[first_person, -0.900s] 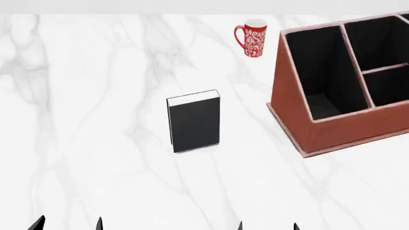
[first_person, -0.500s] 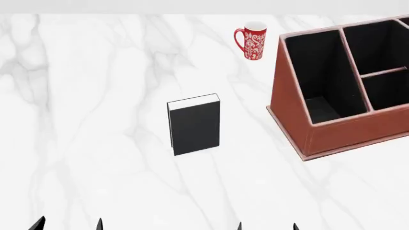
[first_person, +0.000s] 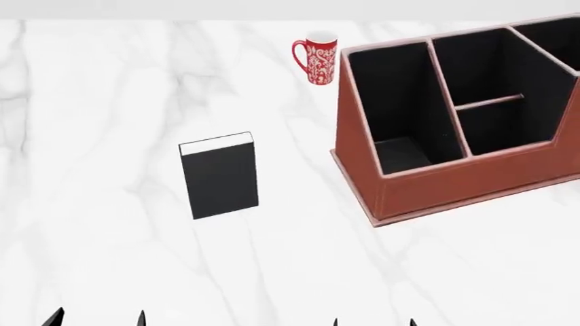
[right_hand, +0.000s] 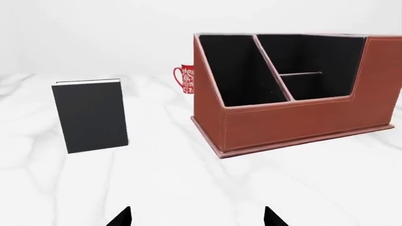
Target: Pick up the book and place it in the right compartment of the caddy.
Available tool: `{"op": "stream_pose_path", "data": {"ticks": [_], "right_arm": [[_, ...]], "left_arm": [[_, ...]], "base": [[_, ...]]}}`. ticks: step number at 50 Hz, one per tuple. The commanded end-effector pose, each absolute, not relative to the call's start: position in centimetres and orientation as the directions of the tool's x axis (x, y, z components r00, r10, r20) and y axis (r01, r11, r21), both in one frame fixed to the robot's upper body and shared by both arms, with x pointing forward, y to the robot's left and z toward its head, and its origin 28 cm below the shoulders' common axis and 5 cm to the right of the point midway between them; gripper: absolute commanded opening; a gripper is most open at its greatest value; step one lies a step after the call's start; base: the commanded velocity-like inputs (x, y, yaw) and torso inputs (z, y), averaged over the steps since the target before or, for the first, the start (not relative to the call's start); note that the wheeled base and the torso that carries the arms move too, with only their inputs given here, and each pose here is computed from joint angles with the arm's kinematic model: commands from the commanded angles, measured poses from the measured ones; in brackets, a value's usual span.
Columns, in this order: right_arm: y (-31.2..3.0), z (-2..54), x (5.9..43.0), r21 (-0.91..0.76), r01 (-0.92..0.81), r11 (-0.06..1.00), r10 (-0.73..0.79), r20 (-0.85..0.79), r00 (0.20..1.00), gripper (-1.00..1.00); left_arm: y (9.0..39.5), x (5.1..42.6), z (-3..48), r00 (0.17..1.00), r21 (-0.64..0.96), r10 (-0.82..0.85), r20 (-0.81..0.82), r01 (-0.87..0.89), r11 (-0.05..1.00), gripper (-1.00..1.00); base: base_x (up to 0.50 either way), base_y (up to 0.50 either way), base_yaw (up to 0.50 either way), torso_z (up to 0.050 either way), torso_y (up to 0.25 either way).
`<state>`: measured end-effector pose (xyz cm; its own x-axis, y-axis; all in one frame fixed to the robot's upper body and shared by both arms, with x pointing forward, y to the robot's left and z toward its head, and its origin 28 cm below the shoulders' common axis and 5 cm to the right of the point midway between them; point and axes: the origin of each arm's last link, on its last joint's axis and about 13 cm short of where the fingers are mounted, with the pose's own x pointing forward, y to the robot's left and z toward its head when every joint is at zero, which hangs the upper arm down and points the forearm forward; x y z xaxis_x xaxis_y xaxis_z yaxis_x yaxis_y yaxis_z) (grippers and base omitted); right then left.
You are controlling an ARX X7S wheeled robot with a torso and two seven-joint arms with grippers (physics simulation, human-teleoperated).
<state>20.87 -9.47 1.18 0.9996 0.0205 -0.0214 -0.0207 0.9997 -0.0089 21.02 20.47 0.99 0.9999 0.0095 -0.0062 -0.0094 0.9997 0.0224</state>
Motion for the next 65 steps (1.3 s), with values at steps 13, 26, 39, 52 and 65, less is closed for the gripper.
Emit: {"op": "stream_pose_path", "data": {"ticks": [13, 26, 39, 52, 65], "right_arm": [[-9.4, 1.1, 20.8, -0.016, -0.024, 1.000, 0.024, -0.032, 0.999, 1.00], [-9.5, 1.2, 20.9, -0.017, -0.013, 1.000, 0.012, -0.047, 0.999, 1.00], [-10.4, 6.9, 24.4, 0.009, -0.008, 1.000, 0.009, -0.080, 0.997, 1.00], [-11.3, 16.3, 30.4, -0.047, 0.016, 0.999, -0.016, -0.009, 1.000, 1.00], [-12.2, 24.1, 35.5, 0.036, 0.069, 0.997, -0.068, -0.022, 0.997, 1.00]], "left_arm": [[20.4, 21.0, 0.9, 1.000, 0.025, 0.009, -0.007, -0.009, 1.000, 1.00], [20.5, 21.0, 1.1, 1.000, 0.024, 0.011, -0.004, -0.011, 1.000, 1.00], [23.7, 20.3, 4.8, 0.983, 0.031, 0.183, 0.005, -0.183, 0.983, 1.00], [30.5, 17.5, 10.1, 0.867, 0.081, 0.487, 0.109, -0.496, 0.865, 1.00], [34.0, 12.2, 13.4, 0.717, 0.041, 0.670, 0.192, -0.688, 0.725, 1.00]], "base": [[0.00, -0.33, 0.00, 0.000, 0.000], [0.00, -0.04, 0.00, 0.000, 0.000], [0.00, 0.00, 0.00, 0.000, 0.000], [0.00, 0.00, 0.00, 0.000, 0.000], [0.00, 0.00, 0.00, 0.000, 0.000]]}}
